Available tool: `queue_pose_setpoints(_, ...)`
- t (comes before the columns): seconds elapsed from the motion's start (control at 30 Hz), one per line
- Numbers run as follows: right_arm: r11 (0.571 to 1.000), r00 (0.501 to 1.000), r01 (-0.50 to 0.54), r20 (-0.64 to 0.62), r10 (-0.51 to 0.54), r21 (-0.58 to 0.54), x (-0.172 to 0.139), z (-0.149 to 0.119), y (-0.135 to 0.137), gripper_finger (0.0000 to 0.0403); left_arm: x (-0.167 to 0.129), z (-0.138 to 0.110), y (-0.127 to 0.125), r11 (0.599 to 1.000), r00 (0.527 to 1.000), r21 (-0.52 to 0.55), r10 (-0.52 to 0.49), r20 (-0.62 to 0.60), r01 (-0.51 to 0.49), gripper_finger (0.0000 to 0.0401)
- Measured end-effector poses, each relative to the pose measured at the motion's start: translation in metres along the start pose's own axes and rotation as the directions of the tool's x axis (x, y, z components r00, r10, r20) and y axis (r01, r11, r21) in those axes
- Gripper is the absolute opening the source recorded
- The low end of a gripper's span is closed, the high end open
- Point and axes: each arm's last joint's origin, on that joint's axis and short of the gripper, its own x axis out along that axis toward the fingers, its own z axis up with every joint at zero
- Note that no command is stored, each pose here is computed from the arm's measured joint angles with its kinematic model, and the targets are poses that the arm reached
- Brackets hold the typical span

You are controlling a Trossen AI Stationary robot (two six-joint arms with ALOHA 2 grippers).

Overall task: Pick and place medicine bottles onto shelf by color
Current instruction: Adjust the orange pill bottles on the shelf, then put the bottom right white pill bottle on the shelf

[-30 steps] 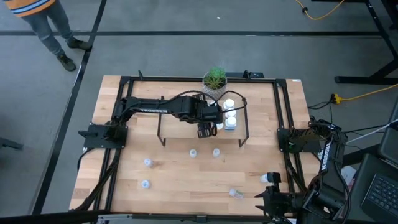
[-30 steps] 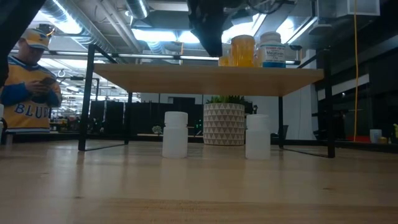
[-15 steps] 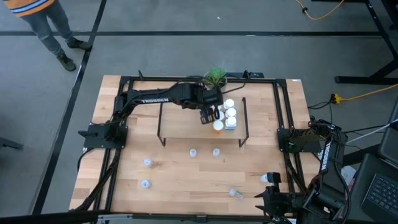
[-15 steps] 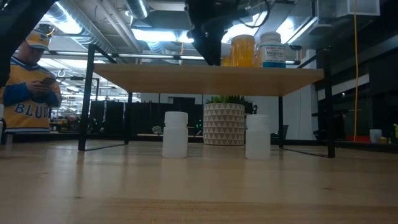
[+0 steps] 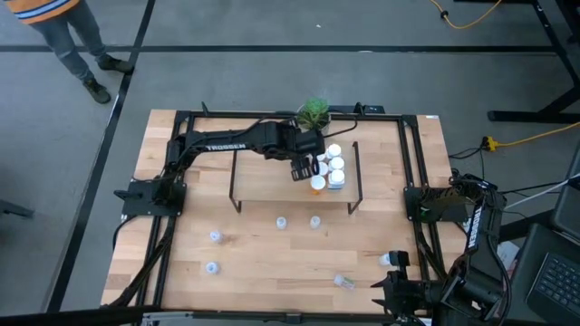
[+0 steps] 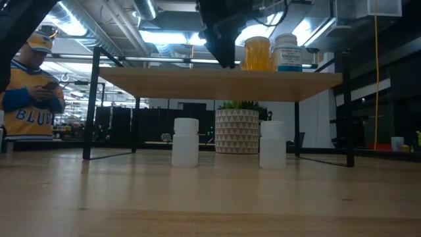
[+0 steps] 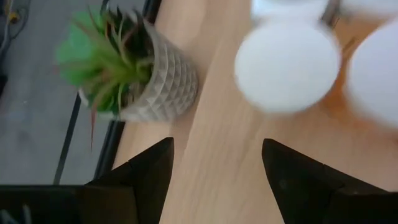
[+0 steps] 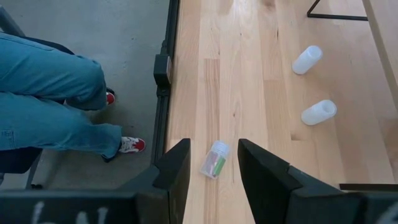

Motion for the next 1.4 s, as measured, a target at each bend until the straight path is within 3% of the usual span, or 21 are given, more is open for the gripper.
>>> queue_pose_setpoints(0.13,1.000,1.000,0.000,0.000,0.000,0.000,0.000,0.000,0.000,0.0136,-0.004,-0.007,-0.008,0.999,0.998,0.012,-0.029,-0.064,0.030,0.0237)
queue_pose_setpoints(0.3,1.000,1.000,0.000,0.000,0.000,0.000,0.000,0.000,0.000,0.0136,-0.011,-0.009,-0.026,0.987,0.985,0.028,-0.156,-0.069,0.158,0.0237)
queue_pose_setpoints(0.6,1.000,1.000,0.000,0.000,0.000,0.000,0.000,0.000,0.000,0.0136,-0.021,-0.003,-0.047,0.981,0.981,0.031,-0.194,0.026,0.193,0.0237)
queue_pose_setpoints(0.97,1.000,1.000,-0.009,0.007,0.009,0.008,0.000,0.001,0.001,0.0136,-0.021,0.002,-0.048,0.980,0.977,0.016,-0.201,0.077,0.200,0.0237)
queue_pose_setpoints(1.17,1.000,1.000,-0.010,0.008,0.010,0.009,0.000,0.001,0.001,0.0136,-0.021,-0.006,-0.046,0.984,0.985,0.034,-0.175,0.000,0.175,0.0237)
queue_pose_setpoints(1.4,1.000,1.000,-0.011,0.009,0.011,0.010,0.000,0.001,0.001,0.0136,-0.049,-0.029,-0.041,0.987,0.979,0.032,-0.152,-0.139,0.158,0.0237)
